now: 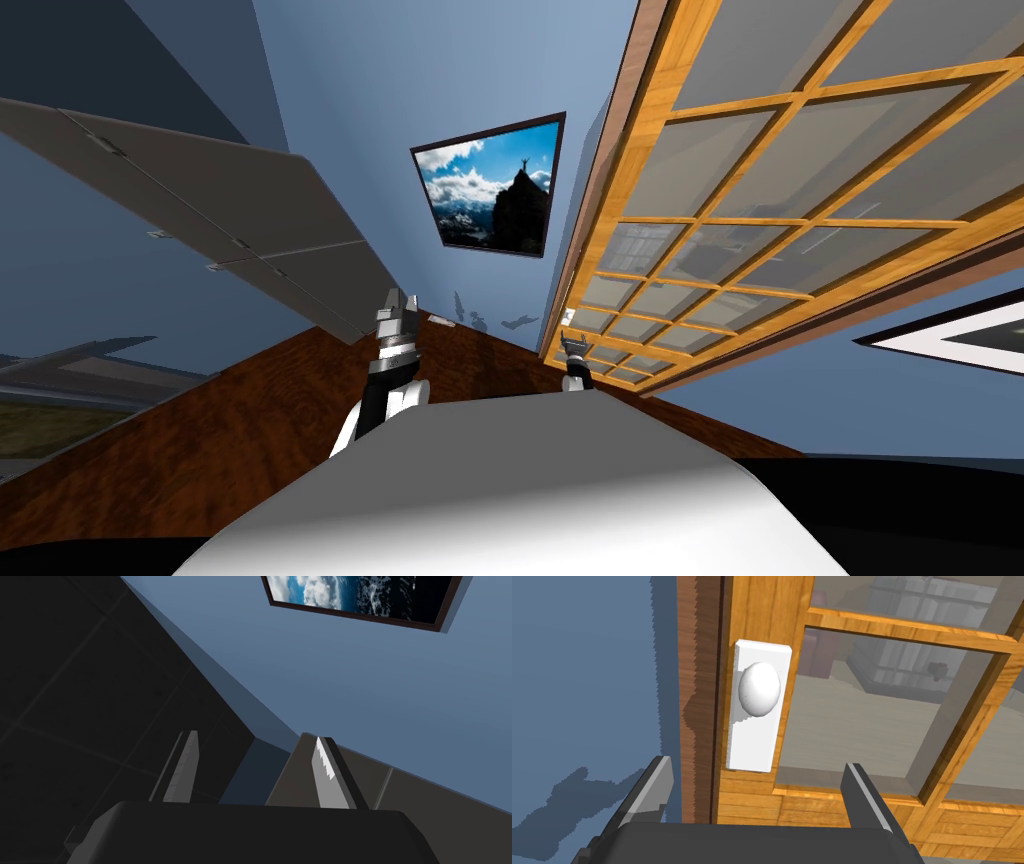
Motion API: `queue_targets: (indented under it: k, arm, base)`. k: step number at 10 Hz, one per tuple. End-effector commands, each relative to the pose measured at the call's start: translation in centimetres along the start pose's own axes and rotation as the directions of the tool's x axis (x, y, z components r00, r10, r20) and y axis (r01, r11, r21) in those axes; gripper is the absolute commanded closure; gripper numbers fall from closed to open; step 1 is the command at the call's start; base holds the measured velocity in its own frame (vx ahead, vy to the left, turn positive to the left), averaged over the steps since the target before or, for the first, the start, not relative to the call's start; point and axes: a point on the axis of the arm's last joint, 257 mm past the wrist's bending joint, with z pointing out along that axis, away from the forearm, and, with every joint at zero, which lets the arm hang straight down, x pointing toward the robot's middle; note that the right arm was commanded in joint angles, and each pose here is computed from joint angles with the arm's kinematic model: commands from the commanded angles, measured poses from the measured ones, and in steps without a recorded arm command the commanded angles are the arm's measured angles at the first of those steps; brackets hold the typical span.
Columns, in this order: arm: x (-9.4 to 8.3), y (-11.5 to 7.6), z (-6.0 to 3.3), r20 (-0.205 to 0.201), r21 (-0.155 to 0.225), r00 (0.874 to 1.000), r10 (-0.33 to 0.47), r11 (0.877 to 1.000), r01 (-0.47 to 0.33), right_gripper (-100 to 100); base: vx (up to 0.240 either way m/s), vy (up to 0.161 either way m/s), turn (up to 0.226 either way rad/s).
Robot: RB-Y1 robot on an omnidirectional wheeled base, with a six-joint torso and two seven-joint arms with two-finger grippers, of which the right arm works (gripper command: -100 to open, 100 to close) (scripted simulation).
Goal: Pull the door open
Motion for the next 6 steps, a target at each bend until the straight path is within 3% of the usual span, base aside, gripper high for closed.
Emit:
queue_targets:
  k: [1,3,6]
  arm:
    - [0.0,-0.2,0.02,0.003,-0.003,0.999,0.044,0.999,-0.044,-100]
    - [-0.1,-0.2,0.06,0.004,-0.004,0.999,0.051,0.999,-0.051,-100]
    - [-0.5,2.7,-0.22,0.005,-0.028,0.998,0.057,0.998,-0.057,-100]
  base:
    - [-0.048,-0.003,0.021]
    - [-0.035,-0.006,0.014]
    - [0.153,-0.011,0.068]
